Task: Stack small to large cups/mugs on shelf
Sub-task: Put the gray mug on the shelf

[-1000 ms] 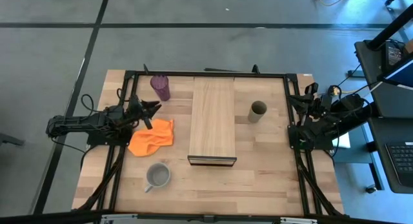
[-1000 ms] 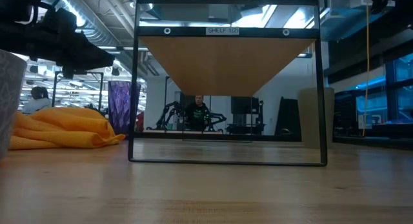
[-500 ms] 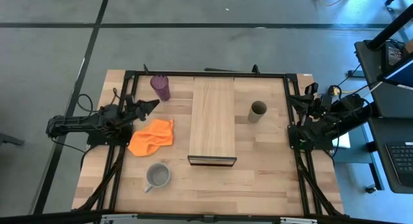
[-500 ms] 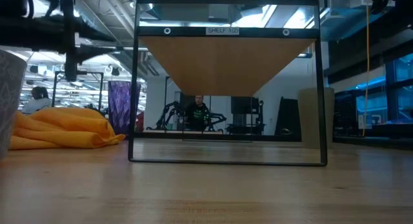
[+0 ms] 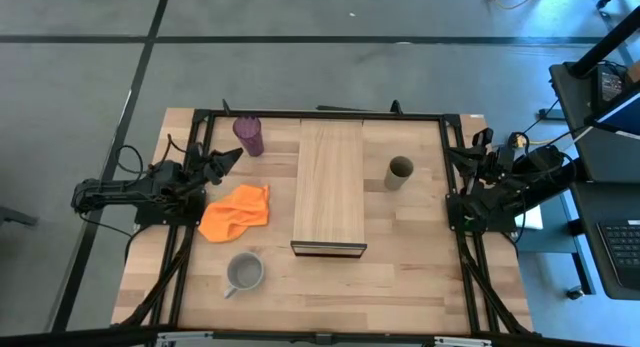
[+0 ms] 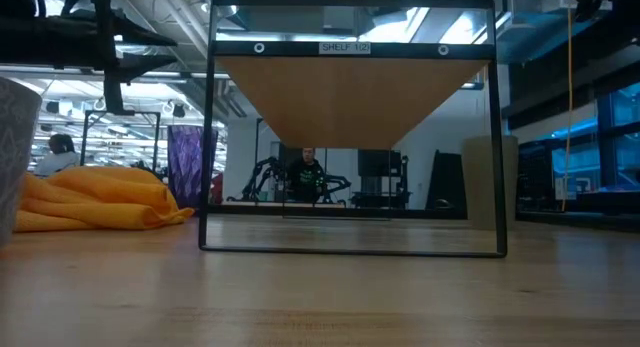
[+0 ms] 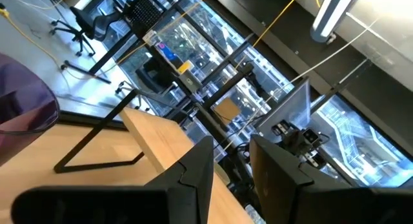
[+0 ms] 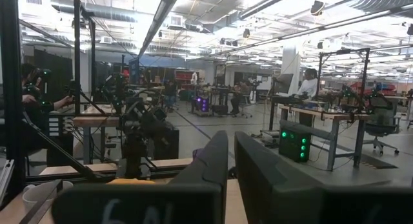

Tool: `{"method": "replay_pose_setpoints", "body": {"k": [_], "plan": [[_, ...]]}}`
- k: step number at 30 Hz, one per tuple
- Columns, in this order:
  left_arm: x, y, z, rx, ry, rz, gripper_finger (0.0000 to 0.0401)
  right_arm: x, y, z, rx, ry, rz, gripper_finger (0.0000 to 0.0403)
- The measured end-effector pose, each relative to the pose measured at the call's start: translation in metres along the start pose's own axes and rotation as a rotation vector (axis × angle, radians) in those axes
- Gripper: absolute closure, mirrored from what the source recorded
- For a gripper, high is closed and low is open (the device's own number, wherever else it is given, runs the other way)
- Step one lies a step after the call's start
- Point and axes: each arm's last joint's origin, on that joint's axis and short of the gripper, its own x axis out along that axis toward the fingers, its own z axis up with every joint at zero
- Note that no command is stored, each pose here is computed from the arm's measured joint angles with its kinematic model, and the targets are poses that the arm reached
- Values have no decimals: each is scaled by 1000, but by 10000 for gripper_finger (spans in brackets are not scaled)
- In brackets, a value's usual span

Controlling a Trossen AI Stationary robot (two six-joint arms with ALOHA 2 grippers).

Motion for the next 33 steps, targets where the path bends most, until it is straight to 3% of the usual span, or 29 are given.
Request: {"method": "replay_pose_setpoints", "body": {"k": [13,19,22,27,33], "plan": [[0,-1,3,-31,-63,24,305,0,0,0,-4,0,0,371],[-1,-16,14,53,41,-61,305,0,0,0,-3,0,0,371],[-3,-35,31,161,149,-27,307,0,0,0,0,0,0,371],[-4,-61,53,327,445,139,314,0,0,0,0,0,0,371],[28,-95,44,458,799,205,315,0,0,0,0,0,0,371]]}}
